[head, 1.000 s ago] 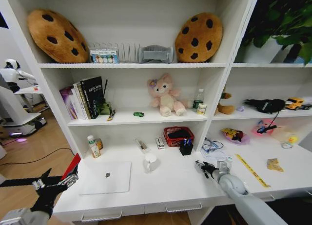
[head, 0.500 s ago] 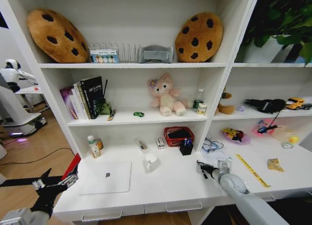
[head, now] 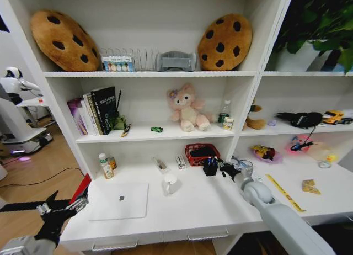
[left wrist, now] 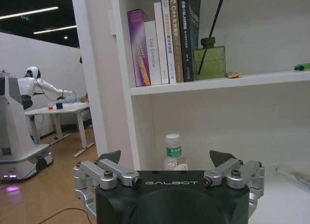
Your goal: Organize the objects on the table.
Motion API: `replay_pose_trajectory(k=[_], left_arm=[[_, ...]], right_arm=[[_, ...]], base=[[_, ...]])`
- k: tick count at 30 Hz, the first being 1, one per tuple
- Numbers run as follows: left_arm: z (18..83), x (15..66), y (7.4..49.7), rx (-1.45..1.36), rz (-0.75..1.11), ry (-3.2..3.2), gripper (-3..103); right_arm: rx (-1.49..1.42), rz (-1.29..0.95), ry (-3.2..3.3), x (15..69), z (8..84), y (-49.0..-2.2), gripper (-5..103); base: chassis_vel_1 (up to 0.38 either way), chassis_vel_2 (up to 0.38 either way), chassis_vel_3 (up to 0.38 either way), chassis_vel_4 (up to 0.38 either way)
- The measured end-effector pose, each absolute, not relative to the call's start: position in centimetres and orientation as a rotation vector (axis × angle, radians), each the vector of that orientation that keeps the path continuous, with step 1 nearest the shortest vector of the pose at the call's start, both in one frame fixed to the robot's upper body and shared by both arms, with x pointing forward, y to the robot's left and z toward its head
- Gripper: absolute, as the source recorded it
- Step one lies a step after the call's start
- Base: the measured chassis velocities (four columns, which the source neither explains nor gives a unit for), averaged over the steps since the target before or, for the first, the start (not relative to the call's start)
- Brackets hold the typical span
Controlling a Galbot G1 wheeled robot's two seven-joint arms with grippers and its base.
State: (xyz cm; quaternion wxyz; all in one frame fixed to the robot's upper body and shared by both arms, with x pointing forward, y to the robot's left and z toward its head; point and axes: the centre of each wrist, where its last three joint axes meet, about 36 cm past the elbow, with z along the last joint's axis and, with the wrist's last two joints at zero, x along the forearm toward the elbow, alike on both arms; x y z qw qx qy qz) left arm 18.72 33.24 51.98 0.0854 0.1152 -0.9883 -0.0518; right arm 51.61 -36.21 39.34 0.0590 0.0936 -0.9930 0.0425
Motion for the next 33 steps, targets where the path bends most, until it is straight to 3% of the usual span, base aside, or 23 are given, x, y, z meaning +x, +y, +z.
replay_pose_trajectory(k=[9,27,29,32,33], left_arm=[[52.0,18.7,33.2,0.344,-0.154,-2.947,100],[52.0,18.7,33.2,0.344,-0.155,-2.947,100],[52.0,18.7,33.2,0.344,-0.155,-2.947,100],[52.0,18.7,33.2,0.344,-0.154,-2.947,100],[52.0,18.7,33.2,0.344,-0.155,-2.947,100]], right_arm=[[0.288,0.191,-3.21,57.9,36.5,-33.8,11],[0.346,0.239,-3.207,56.9,33.4,-33.5,9],[0.35,0.234,-3.213,56.7,33.6,-33.7,14],[0.346,0.208,-3.224,55.6,34.0,-34.2,29],[0.341,0.206,-3.222,55.3,34.0,-34.5,29]], base=[[0.0,0.0,0.0,0.0],[0.0,0.0,0.0,0.0],[0.0,0.0,0.0,0.0],[0.0,0.0,0.0,0.0],[0.0,0.0,0.0,0.0]])
